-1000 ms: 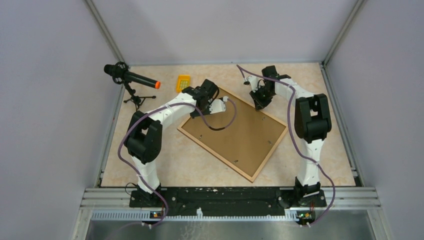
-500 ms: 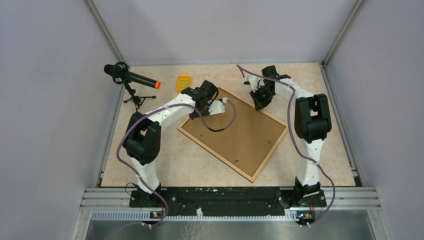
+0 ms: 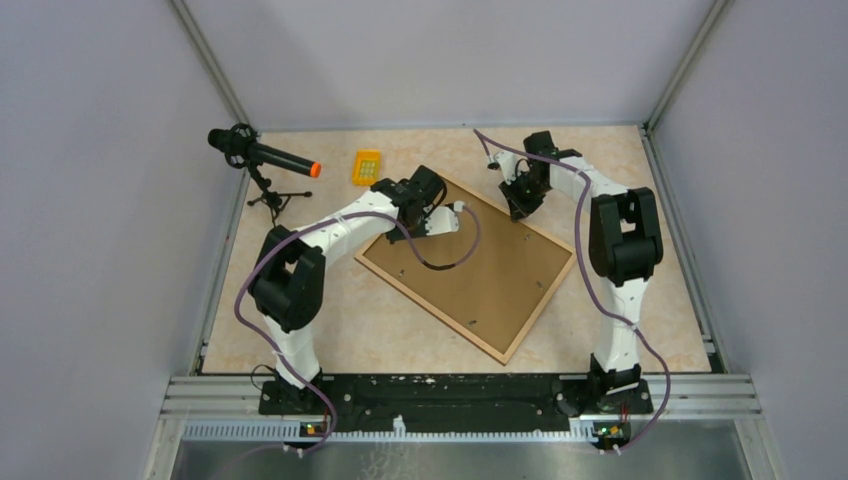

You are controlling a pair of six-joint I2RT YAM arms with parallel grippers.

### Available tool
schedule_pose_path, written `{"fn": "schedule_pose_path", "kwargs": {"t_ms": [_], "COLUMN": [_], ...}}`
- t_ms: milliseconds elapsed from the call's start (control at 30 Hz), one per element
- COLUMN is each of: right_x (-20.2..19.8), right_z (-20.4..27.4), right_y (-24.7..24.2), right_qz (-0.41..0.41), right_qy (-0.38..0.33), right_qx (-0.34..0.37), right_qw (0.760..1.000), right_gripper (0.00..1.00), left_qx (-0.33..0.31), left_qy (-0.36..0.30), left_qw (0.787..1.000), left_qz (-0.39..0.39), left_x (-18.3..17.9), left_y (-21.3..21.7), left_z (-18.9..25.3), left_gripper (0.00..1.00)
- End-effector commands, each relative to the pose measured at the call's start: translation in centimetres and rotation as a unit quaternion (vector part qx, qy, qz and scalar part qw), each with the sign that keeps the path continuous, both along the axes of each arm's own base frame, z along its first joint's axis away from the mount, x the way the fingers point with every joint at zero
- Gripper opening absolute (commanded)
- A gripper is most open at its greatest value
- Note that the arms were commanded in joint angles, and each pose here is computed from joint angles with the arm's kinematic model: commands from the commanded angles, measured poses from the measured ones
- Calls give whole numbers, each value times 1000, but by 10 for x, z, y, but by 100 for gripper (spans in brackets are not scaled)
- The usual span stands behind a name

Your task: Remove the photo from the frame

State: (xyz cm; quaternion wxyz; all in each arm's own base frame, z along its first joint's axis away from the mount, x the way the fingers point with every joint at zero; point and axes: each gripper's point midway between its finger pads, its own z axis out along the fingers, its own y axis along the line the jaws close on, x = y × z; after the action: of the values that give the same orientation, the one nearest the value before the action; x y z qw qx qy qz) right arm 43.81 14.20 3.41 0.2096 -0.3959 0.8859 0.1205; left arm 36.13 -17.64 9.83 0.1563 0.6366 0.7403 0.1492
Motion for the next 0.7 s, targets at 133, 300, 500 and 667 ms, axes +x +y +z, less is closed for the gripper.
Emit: {"fn": "schedule_pose_path", "kwargs": {"t_ms": [133, 300, 500, 667], "right_x": [13, 13, 13, 15], "right_z": [-5, -5, -1, 19], "right_y": [-1, -1, 1, 7], "right_qz": [-13, -13, -12, -11], "right_qy": [-27, -27, -30, -42], "right_qx": [-13, -12, -7, 16], "right_qw": [999, 999, 999, 999], "right_gripper": [11, 11, 16, 28], "left_qx": [-34, -42, -72, -134], "left_qy": [26, 22, 22, 16], "left_qw": [999, 999, 997, 990], "left_qz": [14, 18, 26, 30], "left_x": [-3, 0, 2, 2], "left_y": [-18, -22, -33, -51], "left_z": [-9, -11, 1, 40], "left_gripper": [0, 0, 0, 0]}}
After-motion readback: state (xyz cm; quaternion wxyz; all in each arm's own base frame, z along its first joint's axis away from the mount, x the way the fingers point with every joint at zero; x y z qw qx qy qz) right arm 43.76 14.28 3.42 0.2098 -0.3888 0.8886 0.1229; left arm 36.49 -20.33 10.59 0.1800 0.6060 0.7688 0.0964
